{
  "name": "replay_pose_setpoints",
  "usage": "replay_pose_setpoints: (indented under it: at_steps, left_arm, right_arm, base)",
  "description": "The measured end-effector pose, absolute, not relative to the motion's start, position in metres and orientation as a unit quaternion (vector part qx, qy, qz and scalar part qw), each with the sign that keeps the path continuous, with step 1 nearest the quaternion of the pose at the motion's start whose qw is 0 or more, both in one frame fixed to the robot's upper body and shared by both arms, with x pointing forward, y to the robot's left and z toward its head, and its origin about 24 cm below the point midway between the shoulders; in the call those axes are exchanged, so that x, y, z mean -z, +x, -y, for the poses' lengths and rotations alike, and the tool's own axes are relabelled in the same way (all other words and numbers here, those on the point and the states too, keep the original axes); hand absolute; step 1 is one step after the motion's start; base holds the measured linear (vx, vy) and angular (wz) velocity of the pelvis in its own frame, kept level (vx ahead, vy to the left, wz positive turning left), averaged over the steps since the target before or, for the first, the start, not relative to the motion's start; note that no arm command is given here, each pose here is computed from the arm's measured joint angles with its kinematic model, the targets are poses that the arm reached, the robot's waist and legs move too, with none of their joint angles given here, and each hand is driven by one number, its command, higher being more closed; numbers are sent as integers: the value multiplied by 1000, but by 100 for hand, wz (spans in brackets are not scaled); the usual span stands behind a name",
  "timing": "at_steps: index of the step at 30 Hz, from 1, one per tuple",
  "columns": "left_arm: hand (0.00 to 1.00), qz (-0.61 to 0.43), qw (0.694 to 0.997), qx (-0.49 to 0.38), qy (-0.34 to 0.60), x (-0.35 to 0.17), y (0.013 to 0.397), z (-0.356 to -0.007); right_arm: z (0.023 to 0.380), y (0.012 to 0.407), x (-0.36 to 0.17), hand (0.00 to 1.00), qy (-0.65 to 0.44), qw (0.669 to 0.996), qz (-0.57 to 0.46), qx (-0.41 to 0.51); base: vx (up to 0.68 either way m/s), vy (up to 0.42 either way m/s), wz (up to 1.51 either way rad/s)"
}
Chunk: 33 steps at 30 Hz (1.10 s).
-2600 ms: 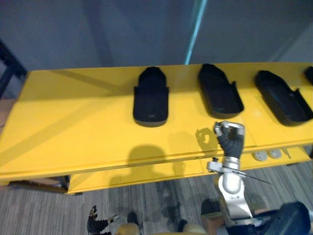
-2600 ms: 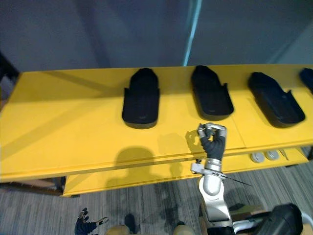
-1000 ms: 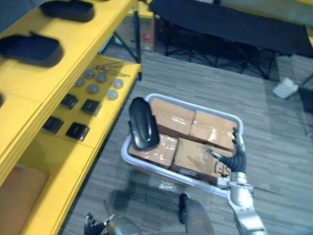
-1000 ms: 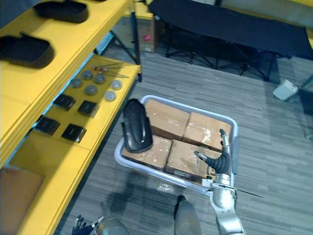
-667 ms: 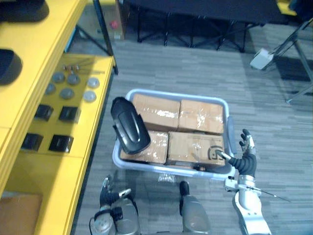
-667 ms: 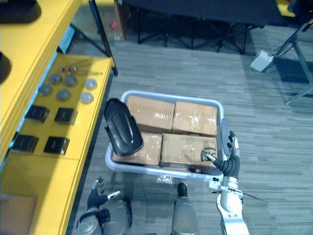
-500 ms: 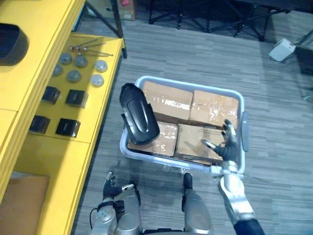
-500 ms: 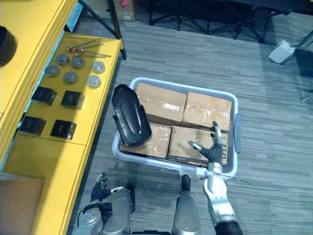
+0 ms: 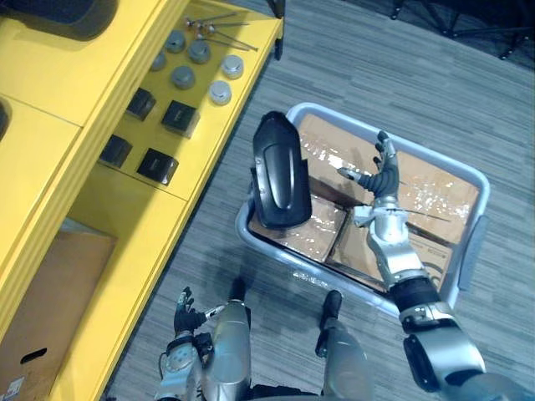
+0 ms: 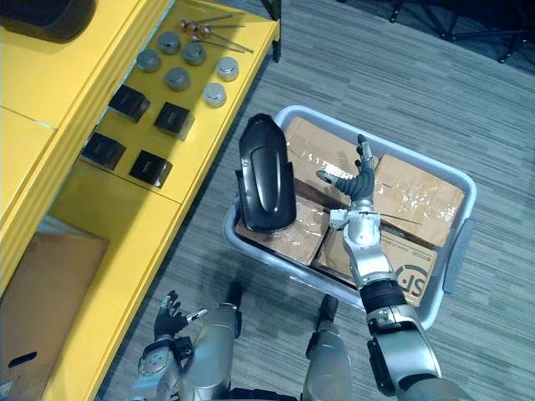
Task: Walk over and take plastic housings, then place them on the shelf
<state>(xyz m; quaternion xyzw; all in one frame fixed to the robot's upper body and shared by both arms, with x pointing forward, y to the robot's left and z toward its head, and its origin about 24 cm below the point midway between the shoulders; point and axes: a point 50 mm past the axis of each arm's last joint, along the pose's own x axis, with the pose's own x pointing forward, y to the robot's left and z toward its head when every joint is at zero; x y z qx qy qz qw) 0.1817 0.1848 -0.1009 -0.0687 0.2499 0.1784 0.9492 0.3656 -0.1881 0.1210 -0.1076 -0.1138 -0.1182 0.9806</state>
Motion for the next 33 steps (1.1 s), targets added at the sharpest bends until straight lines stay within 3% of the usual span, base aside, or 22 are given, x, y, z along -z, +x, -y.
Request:
replay_pose_setpoints:
  at_steps: [16,21,22,33]
  left_arm:
    - [0,-247,950,-171,-84,102,180,-183]
    - [0,-257,948,-173,-77,106,177,-186]
    - [0,-266,947,-167,-65,108,174,-189]
    - [0,-321,933,-156,-54,125,154,-186]
  right_arm:
    - [200,386,-118,0,-191,978,22,82]
    - [203,389,-115,0,-261,962,-17,76]
    - [201,392,-115,100,-286,956,-26,66]
    - [225,400,-123,100,-433,890,-114,89]
  base:
    - [-22,-1,13]
    - [0,0,0]
    - [0,0,0]
    - [-11,-6,6]
